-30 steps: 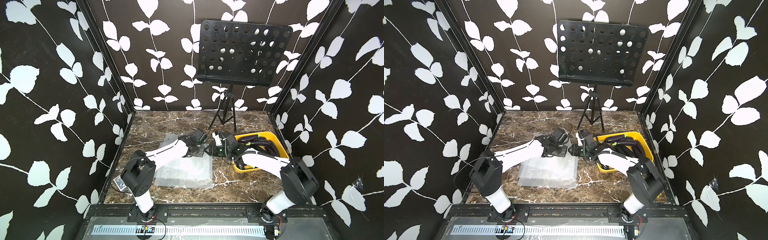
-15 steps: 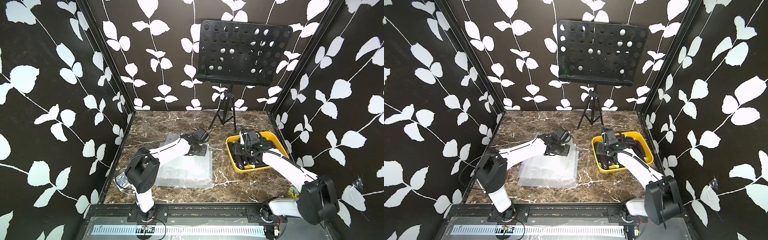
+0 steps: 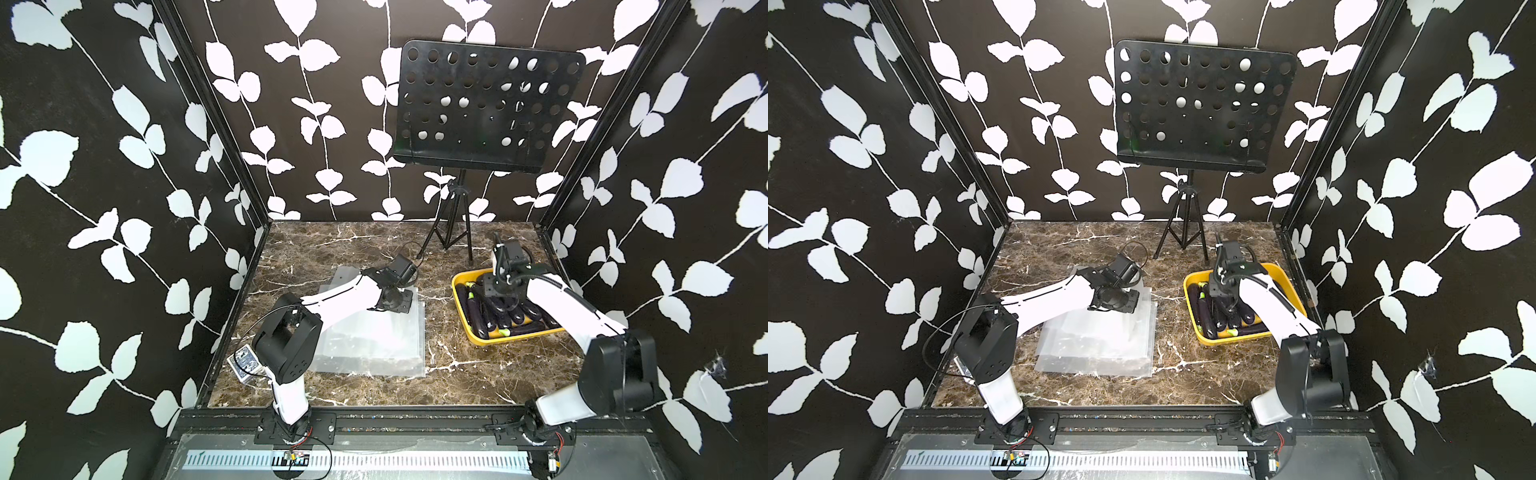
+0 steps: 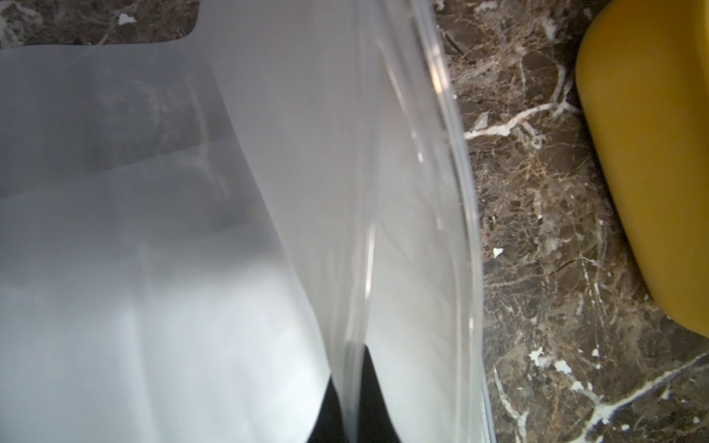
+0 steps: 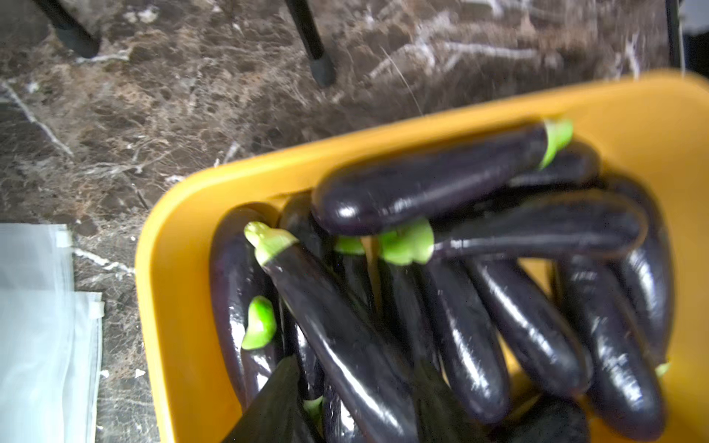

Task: Place the eggplant in a zip-top bag and seal the zipper
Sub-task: Pick up the eggplant from the basket.

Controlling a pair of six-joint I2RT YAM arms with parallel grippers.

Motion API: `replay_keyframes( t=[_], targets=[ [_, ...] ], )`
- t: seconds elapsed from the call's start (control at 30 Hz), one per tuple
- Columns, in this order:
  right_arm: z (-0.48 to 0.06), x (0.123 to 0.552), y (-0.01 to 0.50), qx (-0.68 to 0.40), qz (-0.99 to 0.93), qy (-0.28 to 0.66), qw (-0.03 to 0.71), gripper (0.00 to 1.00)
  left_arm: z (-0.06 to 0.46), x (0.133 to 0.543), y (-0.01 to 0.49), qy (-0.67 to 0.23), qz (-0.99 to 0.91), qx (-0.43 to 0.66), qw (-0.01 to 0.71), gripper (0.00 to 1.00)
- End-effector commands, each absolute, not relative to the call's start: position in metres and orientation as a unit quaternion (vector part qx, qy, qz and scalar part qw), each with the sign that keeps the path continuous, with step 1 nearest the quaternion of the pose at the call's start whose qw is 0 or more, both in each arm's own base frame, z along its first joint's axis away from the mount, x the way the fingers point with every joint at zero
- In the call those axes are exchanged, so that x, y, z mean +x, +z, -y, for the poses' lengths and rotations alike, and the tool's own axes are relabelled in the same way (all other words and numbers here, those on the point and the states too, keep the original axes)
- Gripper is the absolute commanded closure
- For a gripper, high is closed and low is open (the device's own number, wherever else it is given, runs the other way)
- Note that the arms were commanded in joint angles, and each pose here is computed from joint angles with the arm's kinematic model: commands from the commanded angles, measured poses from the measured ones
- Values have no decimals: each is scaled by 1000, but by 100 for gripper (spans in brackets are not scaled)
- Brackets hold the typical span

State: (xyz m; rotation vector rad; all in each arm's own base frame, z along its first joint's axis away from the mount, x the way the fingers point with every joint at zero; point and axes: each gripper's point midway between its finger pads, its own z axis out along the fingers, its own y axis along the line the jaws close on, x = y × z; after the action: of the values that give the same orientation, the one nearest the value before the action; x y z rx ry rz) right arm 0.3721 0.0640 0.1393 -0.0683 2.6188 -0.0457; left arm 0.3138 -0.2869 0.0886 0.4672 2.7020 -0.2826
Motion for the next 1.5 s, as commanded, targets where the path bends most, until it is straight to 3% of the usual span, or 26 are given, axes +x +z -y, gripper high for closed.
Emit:
replay_keyframes(
  t=[0.0,0.43,1.03,1.3,1.47],
  targets=[
    [-65,363,146,-98,-971,-34,215,52,284,316,100,-109,-960,168,196,100],
    [-75,367,126,-186,-973,-27,135,49,288,319,106,-121,-957,178,196,100],
    [-73,364,81,-189,-978,-34,78,50,291,320,111,-127,-955,185,196,100],
    [-68,362,76,-188,-979,-45,69,73,295,316,111,-145,-955,184,184,100],
    [-72,368,100,-171,-978,-35,111,77,291,317,109,-140,-956,181,185,100]
  ],
)
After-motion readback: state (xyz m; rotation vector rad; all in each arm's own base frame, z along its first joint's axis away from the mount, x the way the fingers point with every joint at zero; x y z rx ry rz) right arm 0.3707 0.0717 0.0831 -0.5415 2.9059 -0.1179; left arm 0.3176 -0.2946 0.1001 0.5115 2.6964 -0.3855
